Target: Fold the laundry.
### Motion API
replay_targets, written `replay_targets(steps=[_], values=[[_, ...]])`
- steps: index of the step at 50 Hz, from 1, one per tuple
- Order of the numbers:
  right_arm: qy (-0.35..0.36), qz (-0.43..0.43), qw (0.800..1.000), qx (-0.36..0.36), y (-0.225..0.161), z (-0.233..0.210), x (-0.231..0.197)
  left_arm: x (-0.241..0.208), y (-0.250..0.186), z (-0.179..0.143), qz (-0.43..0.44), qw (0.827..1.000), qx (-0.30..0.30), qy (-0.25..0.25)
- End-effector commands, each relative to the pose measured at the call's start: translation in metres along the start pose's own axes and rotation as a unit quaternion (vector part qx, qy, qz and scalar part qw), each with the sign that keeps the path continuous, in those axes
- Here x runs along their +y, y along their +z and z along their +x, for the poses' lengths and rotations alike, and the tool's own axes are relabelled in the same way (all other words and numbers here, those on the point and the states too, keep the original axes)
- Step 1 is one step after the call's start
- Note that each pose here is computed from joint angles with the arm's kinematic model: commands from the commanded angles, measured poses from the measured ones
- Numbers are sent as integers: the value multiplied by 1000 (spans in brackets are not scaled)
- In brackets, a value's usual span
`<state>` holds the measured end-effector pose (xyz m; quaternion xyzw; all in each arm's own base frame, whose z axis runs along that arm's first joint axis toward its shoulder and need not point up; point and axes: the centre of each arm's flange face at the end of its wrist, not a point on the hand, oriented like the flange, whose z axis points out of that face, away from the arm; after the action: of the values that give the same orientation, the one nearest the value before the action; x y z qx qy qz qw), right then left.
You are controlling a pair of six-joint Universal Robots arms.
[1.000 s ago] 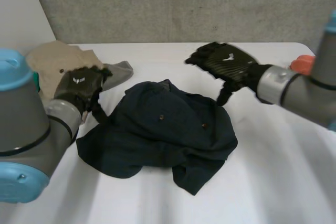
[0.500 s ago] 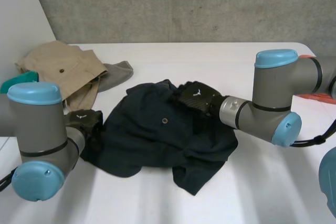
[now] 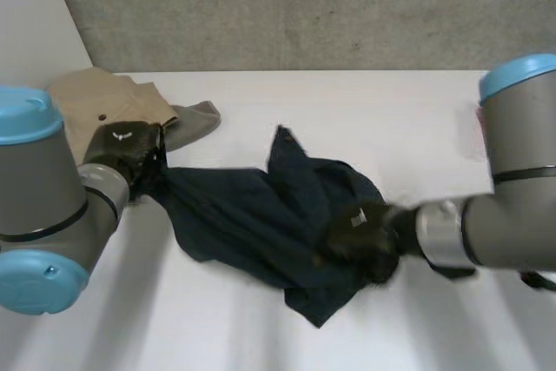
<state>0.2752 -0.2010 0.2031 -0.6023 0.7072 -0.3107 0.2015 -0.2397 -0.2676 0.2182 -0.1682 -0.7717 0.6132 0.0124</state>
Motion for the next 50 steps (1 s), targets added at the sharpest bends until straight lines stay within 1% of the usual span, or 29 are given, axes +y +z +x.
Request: replay_targets(steps=[1, 2, 5, 6, 7, 9, 10, 12, 15, 18, 20, 21, 26, 28, 29, 32, 33, 35, 36, 39, 40, 43, 47, 50], values=[[-29, -5, 999, -14, -30, -18, -6, -18, -10, -4, 30, 1000, -4, 3], [-26, 24, 999, 21, -32, -9, -16, -19, -10, -4, 31, 999, -4, 8], [-24, 63, 995, 72, -36, 5, -28, -22, -11, -4, 39, 999, -5, 31], [-28, 87, 990, 105, -40, 15, -36, -22, -11, -3, 39, 998, -4, 39], [-31, 99, 987, 122, -42, 19, -40, -23, -12, -1, 42, 998, -2, 51], [-39, 117, 981, 151, -49, 27, -48, -23, -13, 0, 42, 997, 0, 60], [-46, 124, 975, 181, -55, 38, -52, -24, -15, 2, 43, 997, 3, 67], [-46, 123, 970, 207, -62, 48, -53, -24, -17, 6, 45, 996, 8, 71], [-53, 130, 962, 236, -69, 58, -59, -28, -25, 11, 54, 996, 17, 74], [-62, 136, 957, 249, -66, 69, -62, -35, -37, 14, 67, 995, 23, 74], [-67, 140, 955, 251, -56, 77, -62, -37, -42, 15, 70, 994, 26, 74], [-72, 147, 953, 255, -46, 86, -62, -37, -45, 15, 72, 994, 28, 74], [-100, 181, 939, 275, -18, 111, -66, -44, -68, 24, 92, 992, 47, 76], [-104, 185, 939, 272, -5, 115, -64, -45, -75, 26, 98, 991, 52, 78], [-106, 189, 941, 259, 9, 115, -64, -48, -83, 28, 107, 989, 57, 80], [-107, 200, 947, 226, 31, 107, -68, -51, -91, 29, 115, 987, 61, 88], [-101, 208, 951, 205, 43, 103, -68, -53, -97, 30, 123, 986, 64, 93], [-87, 217, 955, 184, 53, 100, -68, -56, -103, 30, 131, 985, 63, 98], [-63, 226, 959, 159, 65, 98, -66, -58, -105, 30, 135, 984, 64, 99], [-26, 236, 964, 118, 82, 90, -63, -62, -115, 29, 147, 982, 66, 102], [-2, 242, 966, 85, 93, 81, -63, -64, -119, 29, 154, 981, 66, 102], [41, 250, 967, 34, 110, 69, -59, -68, -124, 27, 162, 980, 64, 100], [79, 247, 966, 1, 129, 65, -49, -72, -130, 24, 174, 978, 62, 97], [83, 245, 966, -7, 138, 61, -48, -75, -133, 23, 180, 977, 62, 96]])
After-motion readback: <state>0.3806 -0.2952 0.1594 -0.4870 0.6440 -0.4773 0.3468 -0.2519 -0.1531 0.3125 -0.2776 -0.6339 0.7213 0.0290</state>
